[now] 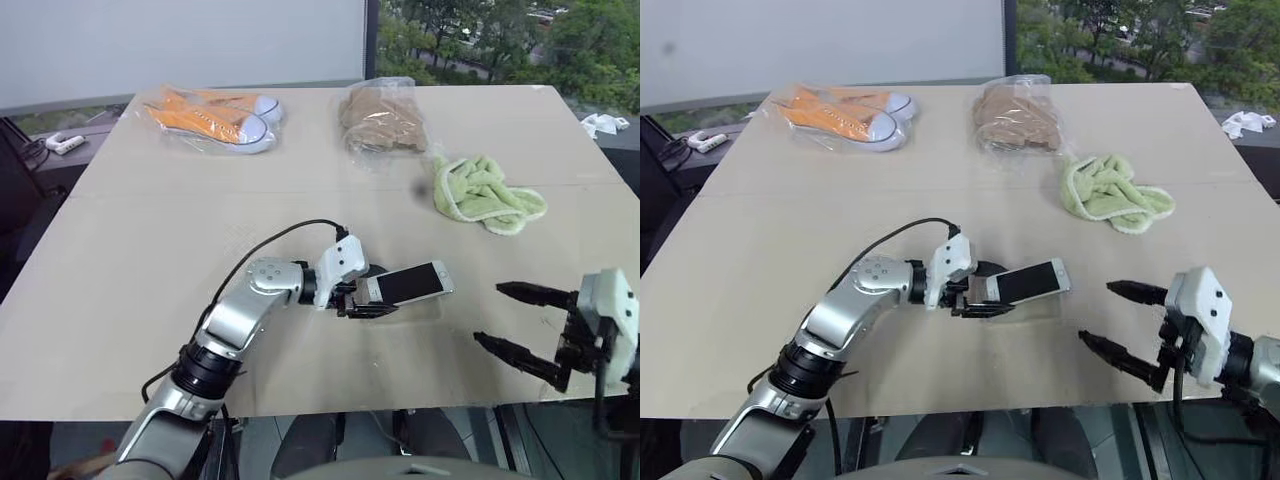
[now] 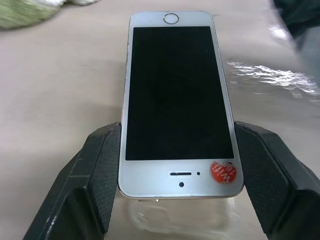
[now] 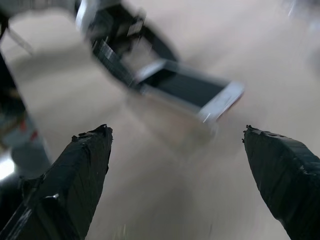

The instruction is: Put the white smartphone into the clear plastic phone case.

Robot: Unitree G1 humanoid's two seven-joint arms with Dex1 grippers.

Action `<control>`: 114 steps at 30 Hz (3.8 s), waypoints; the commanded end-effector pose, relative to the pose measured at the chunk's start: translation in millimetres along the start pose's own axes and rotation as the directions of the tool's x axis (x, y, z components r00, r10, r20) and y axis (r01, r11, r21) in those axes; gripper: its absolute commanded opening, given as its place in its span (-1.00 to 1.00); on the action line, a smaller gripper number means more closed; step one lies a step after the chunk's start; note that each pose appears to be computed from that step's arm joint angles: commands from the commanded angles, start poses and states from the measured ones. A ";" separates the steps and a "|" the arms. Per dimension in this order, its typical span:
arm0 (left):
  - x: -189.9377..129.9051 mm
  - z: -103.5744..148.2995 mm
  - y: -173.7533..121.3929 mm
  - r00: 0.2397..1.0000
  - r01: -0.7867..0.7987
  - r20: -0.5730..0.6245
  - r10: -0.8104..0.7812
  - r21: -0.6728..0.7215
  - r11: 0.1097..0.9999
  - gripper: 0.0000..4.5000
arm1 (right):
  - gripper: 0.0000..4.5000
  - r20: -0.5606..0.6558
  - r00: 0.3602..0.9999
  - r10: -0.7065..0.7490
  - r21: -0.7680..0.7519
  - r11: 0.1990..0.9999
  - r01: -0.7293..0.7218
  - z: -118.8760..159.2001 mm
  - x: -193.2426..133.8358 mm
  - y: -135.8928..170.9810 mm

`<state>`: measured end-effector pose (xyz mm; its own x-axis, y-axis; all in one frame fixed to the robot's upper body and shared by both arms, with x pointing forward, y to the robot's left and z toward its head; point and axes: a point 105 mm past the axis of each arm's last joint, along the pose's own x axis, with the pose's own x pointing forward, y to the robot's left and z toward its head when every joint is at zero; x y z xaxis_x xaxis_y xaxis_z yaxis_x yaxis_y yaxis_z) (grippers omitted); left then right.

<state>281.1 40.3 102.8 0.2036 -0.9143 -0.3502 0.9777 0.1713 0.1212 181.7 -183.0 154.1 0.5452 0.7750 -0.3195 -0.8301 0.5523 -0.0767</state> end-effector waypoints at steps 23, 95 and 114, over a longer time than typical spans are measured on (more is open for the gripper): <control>18.1 -22.4 -9.1 0.998 0.048 -0.044 -0.044 0.102 0.994 0.27 | 1.00 0.059 0.998 0.020 -0.069 0.997 -0.016 10.4 9.4 9.2; -34.5 -33.5 -6.9 0.995 0.045 -0.094 -0.040 0.049 0.998 -0.97 | -1.00 -0.045 0.981 0.188 -0.144 0.971 -0.193 -20.4 122.1 -13.3; -19.8 -35.8 -4.1 0.995 0.026 -0.103 -0.020 0.061 0.998 -0.97 | -1.00 -0.302 0.940 0.156 -0.041 0.984 -0.176 -53.1 135.2 -3.7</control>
<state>275.2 79.2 72.5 0.1860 -0.8652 -0.4656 0.9802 0.1307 0.1486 257.9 -90.4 86.1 0.3704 0.7771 -0.5089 -0.9253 0.3565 -0.1292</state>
